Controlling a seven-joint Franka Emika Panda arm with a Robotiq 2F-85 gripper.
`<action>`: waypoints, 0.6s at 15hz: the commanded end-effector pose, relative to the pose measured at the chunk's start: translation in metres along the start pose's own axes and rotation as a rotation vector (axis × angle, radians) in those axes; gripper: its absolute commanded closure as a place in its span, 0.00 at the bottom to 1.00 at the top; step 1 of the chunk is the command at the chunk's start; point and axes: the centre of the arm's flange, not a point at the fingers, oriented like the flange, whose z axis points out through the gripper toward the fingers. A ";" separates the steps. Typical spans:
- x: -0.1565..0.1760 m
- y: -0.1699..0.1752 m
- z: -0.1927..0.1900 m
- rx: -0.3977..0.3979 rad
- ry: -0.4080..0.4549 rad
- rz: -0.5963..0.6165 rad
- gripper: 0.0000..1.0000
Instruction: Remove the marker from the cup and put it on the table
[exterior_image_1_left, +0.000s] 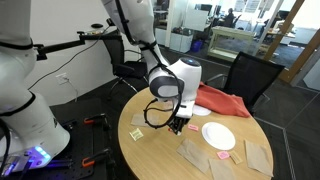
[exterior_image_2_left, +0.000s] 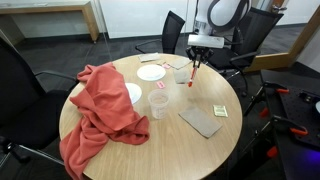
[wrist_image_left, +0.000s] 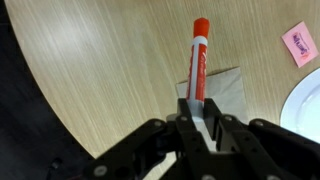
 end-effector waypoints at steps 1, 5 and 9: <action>0.013 -0.005 0.027 0.012 -0.008 -0.005 0.95; 0.025 -0.001 0.052 -0.011 -0.006 -0.002 0.95; 0.036 -0.001 0.062 -0.029 0.024 0.004 0.55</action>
